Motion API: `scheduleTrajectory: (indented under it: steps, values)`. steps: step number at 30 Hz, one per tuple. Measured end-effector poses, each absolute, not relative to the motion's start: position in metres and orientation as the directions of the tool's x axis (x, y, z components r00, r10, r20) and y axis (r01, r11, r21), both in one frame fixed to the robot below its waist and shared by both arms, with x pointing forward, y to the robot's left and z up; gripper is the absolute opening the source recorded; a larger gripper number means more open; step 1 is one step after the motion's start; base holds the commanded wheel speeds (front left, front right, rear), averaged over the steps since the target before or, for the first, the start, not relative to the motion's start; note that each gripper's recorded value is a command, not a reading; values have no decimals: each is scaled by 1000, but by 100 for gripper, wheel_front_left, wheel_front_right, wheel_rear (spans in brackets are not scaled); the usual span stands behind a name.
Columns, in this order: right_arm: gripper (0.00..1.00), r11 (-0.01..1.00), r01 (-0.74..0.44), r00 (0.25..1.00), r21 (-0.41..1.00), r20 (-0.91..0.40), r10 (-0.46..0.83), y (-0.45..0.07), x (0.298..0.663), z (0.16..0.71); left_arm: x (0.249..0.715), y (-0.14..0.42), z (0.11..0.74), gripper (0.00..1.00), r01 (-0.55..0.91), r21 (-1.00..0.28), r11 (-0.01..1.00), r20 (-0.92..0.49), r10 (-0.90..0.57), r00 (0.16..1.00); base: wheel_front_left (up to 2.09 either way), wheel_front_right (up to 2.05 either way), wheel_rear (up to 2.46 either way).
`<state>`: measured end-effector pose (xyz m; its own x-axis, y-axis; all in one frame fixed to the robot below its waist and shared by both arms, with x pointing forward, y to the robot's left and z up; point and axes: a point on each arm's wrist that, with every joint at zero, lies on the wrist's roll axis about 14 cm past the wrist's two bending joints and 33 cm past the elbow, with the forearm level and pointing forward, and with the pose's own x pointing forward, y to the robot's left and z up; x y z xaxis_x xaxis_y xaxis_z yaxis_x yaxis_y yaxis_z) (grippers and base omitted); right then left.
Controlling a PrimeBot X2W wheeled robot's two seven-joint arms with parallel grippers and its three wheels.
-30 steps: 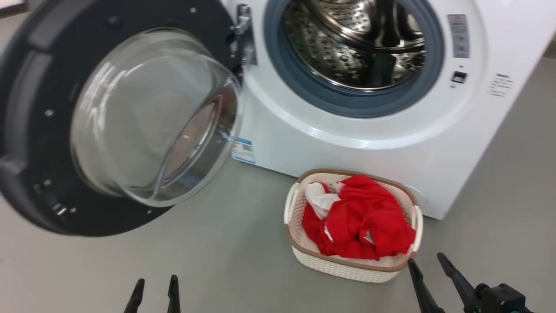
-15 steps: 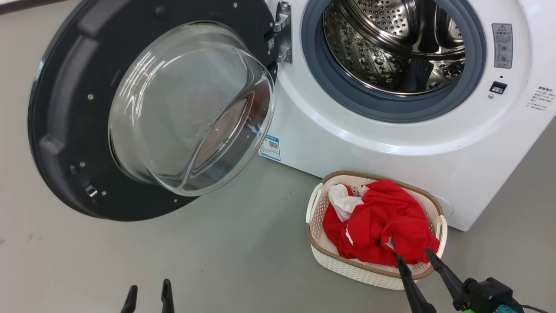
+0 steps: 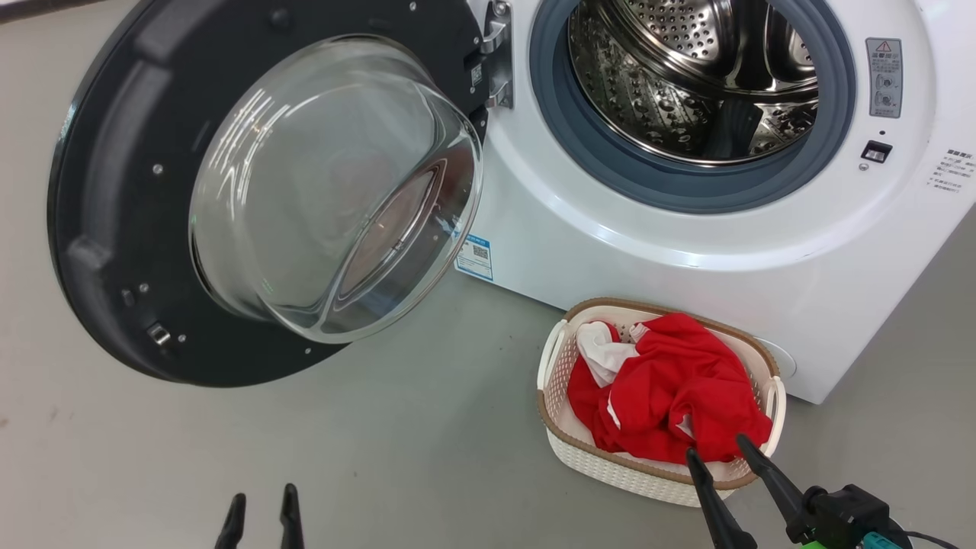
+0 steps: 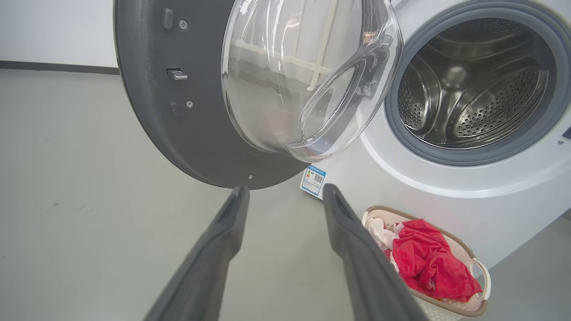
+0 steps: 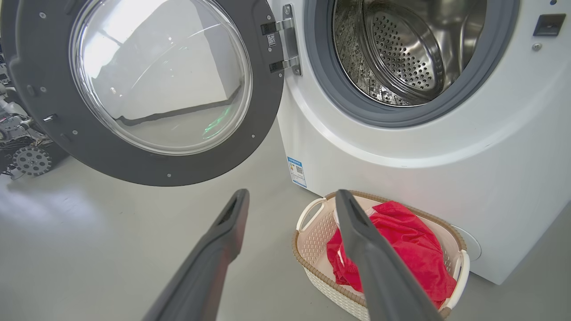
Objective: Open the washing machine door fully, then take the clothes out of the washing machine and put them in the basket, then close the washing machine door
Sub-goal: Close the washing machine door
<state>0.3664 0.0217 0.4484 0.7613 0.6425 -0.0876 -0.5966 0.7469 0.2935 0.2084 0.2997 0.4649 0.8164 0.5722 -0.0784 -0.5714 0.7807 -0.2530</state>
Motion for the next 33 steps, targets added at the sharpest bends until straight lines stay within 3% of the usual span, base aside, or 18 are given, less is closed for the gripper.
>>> scheduleTrajectory:
  steps: [2,3,8,14,19,23,28,33]
  values:
    - [100,748,-595,763,293,-87,641,21,367,449,209,299,467,2,-566,-257,783,-70,569,819,0,0,0]
    - [100,749,-595,764,292,-86,640,21,367,449,210,299,469,0,-560,-260,787,-63,565,823,0,0,0]
    - [100,755,-587,771,294,-83,632,18,368,450,214,317,500,0,-557,-264,787,40,586,809,0,0,0]
    - [100,768,-566,784,300,-93,613,11,370,446,231,357,597,0,-533,-194,824,344,566,749,0,0,0]
    - [100,776,-552,792,304,-100,602,6,371,443,237,389,674,0,-551,-112,827,541,516,665,0,0,0]
    - [100,786,-536,800,308,-112,590,0,374,438,240,414,728,0,-556,-124,822,653,490,577,0,0,0]
    - [100,796,-520,808,311,-125,576,-7,376,432,252,451,756,0,-551,-209,808,673,527,518,0,0,0]
    - [100,806,-507,816,304,-133,563,-14,378,429,265,501,740,0,-521,-417,745,564,662,494,0,0,0]
